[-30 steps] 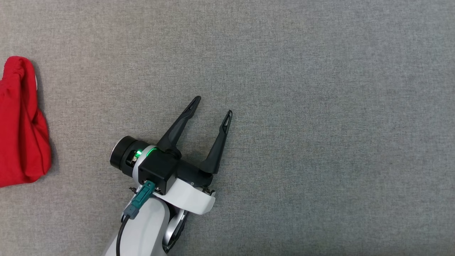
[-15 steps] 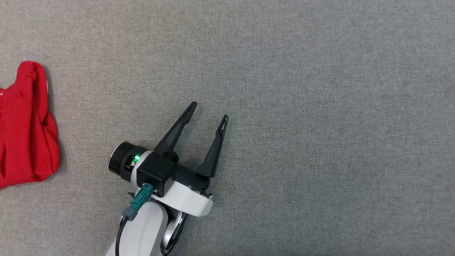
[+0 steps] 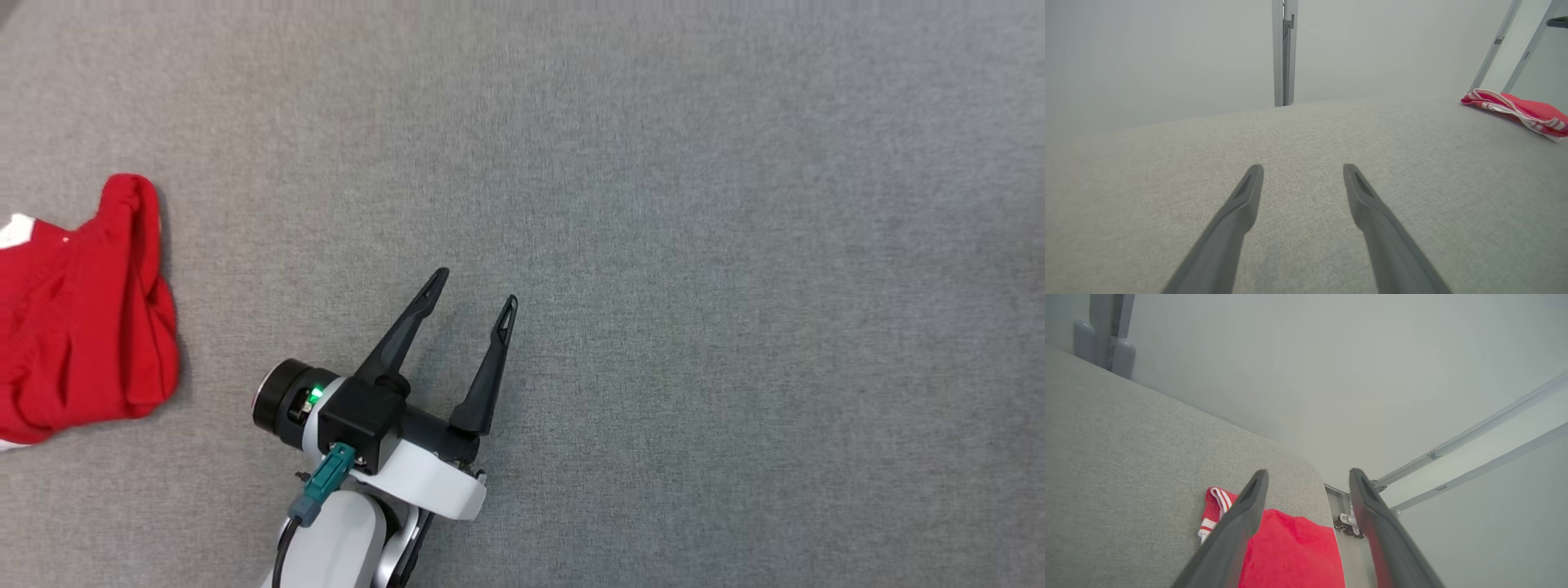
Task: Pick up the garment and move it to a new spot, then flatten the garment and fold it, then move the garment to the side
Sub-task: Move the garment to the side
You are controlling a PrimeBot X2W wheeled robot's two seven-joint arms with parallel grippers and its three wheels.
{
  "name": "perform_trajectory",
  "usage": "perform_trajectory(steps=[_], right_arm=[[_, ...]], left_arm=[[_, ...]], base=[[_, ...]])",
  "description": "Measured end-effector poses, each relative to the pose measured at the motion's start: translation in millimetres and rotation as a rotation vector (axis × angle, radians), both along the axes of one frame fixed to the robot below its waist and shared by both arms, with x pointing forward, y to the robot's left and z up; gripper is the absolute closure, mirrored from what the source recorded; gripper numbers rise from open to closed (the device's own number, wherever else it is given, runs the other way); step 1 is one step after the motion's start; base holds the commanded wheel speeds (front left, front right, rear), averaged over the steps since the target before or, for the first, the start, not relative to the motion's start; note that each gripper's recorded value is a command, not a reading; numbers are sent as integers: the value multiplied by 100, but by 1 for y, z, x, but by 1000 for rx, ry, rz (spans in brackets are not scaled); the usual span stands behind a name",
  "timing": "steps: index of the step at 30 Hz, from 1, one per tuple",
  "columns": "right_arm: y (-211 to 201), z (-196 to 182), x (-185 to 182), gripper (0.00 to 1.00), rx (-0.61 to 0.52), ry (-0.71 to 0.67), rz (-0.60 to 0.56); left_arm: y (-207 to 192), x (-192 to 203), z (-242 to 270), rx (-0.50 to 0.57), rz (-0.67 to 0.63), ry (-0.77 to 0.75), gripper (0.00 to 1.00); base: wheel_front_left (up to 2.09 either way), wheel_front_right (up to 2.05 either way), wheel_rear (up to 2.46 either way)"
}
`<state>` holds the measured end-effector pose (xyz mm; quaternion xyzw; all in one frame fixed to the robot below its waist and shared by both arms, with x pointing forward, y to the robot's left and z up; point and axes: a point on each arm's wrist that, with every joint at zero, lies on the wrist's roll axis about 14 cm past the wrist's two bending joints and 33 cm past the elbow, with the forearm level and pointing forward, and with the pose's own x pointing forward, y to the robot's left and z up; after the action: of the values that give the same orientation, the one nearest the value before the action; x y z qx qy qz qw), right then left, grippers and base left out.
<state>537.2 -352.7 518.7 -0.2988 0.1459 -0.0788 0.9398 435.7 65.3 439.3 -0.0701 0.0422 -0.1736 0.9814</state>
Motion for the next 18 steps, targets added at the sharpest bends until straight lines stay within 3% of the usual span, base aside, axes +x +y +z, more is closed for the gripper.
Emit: perform_trajectory(steps=[12,18], right_arm=[[95,68,-16,0,361,-348,246],[128,90,-36,0,477,-460,348]], left_arm=[[19,-33,42,34,72,-91,0],[33,-51,56,46,122,-126,0]], base=[[0,0,0],[0,0,0]])
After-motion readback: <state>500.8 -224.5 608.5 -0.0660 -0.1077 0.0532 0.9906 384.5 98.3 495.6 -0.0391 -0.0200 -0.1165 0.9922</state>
